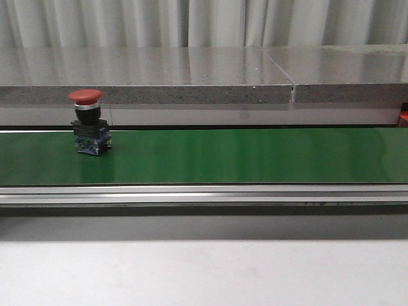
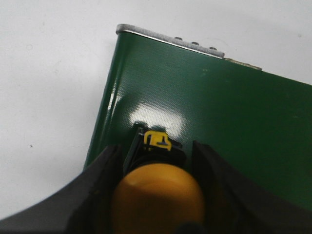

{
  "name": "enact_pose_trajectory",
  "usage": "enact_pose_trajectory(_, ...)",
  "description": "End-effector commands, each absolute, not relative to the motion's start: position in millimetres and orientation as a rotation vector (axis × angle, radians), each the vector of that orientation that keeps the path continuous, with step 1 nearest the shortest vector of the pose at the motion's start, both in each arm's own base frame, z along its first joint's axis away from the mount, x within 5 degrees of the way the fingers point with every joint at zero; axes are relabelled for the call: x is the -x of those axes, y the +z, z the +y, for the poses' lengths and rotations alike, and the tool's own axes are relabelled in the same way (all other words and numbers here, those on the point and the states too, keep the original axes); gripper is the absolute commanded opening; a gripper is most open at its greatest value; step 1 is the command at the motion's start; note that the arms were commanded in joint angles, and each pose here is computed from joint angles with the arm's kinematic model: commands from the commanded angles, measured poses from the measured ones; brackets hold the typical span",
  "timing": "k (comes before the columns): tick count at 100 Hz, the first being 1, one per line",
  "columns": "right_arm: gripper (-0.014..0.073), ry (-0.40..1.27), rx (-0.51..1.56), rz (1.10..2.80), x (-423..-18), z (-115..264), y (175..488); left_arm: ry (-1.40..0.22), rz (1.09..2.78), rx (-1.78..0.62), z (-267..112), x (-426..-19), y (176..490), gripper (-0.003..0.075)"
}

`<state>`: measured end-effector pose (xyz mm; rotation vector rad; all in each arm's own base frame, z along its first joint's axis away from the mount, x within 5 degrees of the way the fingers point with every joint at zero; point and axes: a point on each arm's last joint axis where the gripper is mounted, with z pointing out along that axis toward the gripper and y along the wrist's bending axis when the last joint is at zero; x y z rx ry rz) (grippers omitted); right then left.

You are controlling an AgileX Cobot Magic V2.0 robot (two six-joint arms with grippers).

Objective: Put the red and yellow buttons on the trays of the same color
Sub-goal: 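Set the yellow button on the belt and open the left gripper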

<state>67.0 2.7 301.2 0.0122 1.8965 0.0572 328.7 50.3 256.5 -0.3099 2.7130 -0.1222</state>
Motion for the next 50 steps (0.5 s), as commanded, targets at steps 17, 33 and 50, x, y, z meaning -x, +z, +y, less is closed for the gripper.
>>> enact_pose_trajectory(17,-0.0066,0.050,-0.005,1.807,-69,2,315,-0.169,2.603,0.326,46,-335,273,0.0560)
enact_pose_trajectory(33,-0.0066,0.050,-0.005,1.807,-69,2,315,-0.156,2.514,0.273,39,-333,290,0.0564)
enact_pose_trajectory(50,-0.0066,0.050,-0.005,1.807,-69,2,315,-0.123,2.401,0.100,22,-326,317,0.0564)
